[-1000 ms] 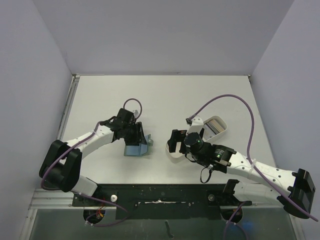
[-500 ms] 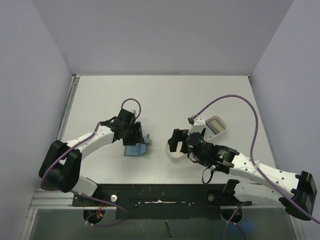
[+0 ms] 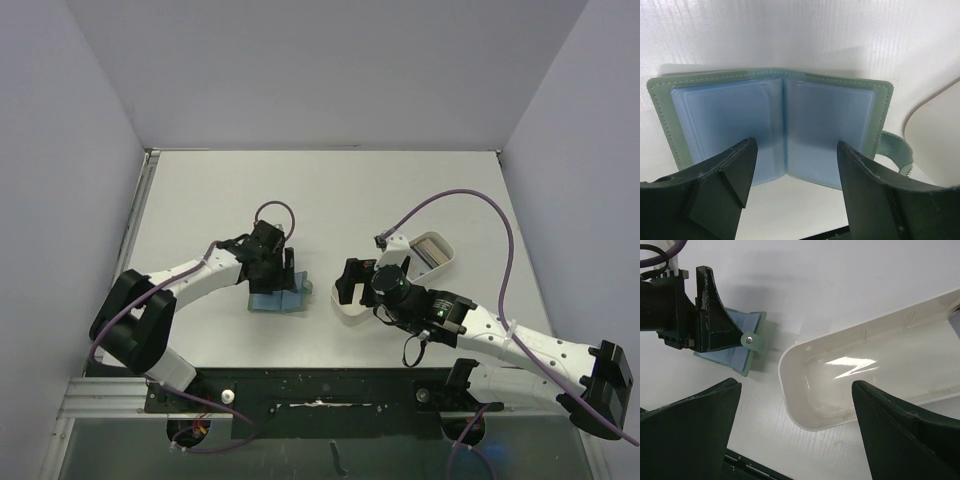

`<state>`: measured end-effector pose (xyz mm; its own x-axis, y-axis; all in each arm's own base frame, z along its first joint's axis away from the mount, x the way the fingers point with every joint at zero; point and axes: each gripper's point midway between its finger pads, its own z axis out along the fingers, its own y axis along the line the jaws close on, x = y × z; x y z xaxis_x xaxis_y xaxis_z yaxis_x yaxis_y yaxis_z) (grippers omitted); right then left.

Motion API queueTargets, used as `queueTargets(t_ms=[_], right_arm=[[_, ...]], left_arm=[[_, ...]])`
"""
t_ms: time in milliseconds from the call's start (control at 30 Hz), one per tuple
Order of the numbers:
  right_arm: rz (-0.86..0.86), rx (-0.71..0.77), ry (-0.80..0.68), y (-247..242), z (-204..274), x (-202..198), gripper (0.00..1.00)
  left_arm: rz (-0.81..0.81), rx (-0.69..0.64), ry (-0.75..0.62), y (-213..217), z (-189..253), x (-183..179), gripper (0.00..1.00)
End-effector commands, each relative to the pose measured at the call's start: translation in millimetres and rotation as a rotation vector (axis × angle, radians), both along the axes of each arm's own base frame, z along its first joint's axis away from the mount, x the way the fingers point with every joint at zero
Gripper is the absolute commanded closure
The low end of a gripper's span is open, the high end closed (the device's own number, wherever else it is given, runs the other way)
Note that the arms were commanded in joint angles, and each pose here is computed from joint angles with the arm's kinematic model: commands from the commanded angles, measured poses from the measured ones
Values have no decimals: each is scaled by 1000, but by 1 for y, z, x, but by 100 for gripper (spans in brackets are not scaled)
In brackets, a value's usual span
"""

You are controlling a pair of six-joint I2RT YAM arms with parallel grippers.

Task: Put the credit cards into the card holder
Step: Open the card holder at the center of the board.

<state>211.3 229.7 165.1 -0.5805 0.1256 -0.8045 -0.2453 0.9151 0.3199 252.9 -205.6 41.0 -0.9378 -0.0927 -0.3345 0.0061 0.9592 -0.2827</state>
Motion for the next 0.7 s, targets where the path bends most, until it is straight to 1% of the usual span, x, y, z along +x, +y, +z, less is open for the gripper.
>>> queueTargets(t_ms=[0,133,333,500,667], right_arm=[[-2,39,-33,7,13,6,2],[-7,36,-29,6,10,6,2],[-19,33,-31,4,10,6,2],[-82,35,-71,-7,18,13,2],[-108,-12,-124,-14,31,22,2]], left_arm=[[8,15,-38,-4,4,14,37],[6,49,-18,-1,-7,12,37],[-15,41,5,-4,-18,7,38],[-18,97,10,-1,-9,7,38],[-29,76,-13,-6,4,11,41]])
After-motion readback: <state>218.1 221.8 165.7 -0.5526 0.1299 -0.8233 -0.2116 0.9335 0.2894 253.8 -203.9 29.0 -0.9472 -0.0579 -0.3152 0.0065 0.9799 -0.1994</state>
